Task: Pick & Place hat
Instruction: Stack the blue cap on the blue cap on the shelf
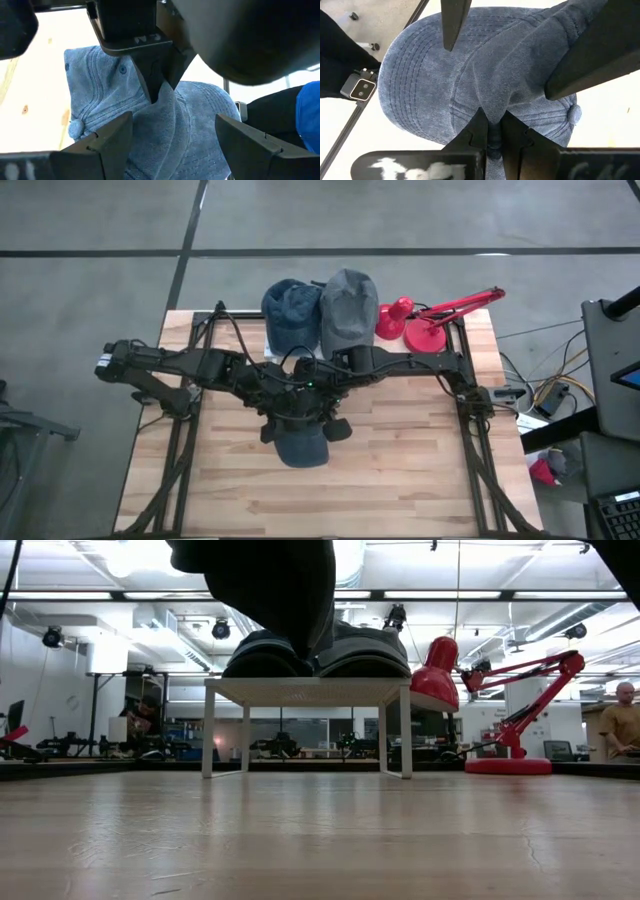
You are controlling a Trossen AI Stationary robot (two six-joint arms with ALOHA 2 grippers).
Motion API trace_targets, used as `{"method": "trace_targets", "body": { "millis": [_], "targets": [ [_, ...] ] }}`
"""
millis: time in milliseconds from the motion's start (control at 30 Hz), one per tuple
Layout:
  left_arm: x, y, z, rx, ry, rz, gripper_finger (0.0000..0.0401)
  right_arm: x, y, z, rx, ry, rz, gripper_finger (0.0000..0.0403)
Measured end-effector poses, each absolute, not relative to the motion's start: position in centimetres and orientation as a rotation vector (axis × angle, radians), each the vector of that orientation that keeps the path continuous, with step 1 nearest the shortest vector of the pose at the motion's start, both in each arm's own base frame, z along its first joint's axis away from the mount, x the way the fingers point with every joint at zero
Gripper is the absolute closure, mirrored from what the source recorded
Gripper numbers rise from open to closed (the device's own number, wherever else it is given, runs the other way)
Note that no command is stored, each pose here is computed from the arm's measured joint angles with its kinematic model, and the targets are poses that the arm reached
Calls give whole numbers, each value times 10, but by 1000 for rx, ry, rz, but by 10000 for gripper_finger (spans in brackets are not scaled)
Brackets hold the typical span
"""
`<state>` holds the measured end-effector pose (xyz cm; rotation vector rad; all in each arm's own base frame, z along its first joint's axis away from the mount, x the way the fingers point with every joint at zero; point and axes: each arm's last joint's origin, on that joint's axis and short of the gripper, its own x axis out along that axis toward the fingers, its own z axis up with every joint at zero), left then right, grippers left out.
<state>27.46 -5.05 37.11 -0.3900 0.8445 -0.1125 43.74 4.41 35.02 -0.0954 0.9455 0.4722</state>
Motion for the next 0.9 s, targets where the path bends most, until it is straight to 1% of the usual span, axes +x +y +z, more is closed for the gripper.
{"method": "trace_targets", "body": {
  "millis": [233, 533, 900],
  "targets": [
    [271, -50, 373, -382, 836, -109, 126, 438, 44, 351, -101, 938, 475, 385],
    [255, -46, 384, -370, 798, -56, 126, 435, 46, 358, -106, 910, 475, 385],
    [264, -52, 376, -364, 835, -84, 126, 437, 49, 363, -121, 876, 449, 385]
  ]
}}
